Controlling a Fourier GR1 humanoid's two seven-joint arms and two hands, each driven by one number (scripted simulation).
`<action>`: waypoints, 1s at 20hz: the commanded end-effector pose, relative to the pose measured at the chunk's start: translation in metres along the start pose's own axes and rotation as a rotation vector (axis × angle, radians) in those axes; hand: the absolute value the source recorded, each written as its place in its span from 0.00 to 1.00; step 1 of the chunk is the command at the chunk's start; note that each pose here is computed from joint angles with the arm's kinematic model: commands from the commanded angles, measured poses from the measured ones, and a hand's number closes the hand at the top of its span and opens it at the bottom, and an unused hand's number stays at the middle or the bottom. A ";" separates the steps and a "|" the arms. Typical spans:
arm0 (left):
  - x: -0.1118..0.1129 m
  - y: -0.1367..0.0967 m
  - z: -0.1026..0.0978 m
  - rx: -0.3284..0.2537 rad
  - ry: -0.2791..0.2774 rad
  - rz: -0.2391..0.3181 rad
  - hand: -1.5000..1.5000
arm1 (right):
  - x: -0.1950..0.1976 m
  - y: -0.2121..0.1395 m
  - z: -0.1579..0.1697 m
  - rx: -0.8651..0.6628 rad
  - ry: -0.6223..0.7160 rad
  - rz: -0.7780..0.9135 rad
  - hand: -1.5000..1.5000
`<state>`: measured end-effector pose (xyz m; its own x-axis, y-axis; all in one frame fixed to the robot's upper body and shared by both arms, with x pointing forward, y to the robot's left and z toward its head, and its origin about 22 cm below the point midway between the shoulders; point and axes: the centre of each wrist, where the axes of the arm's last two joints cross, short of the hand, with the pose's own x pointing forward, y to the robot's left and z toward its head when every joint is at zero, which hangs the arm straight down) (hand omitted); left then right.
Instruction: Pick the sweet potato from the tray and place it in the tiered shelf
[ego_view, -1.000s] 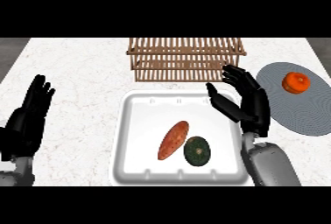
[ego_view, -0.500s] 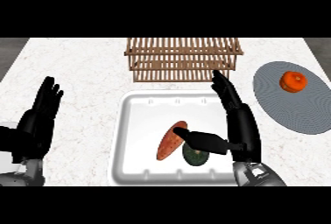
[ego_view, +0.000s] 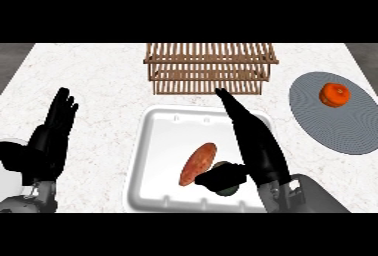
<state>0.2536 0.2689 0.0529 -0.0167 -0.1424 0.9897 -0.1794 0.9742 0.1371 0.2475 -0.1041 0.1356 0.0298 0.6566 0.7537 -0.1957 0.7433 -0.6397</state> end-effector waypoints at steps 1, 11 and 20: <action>-0.005 -0.001 0.006 -0.012 0.006 0.005 0.50 | 0.031 -0.001 -0.005 -0.018 0.151 0.248 0.00; -0.005 0.001 0.000 -0.007 -0.018 -0.006 0.50 | 0.071 0.066 -0.024 0.035 0.333 0.449 0.00; 0.005 0.007 -0.010 0.017 0.005 0.008 0.50 | 0.052 0.080 -0.040 0.059 0.486 0.594 0.00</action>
<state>0.2565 0.2709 0.0541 -0.0171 -0.1331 0.9910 -0.1852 0.9744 0.1277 0.2727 -0.0143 0.1171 0.1440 0.9392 0.3118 -0.3256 0.3425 -0.8813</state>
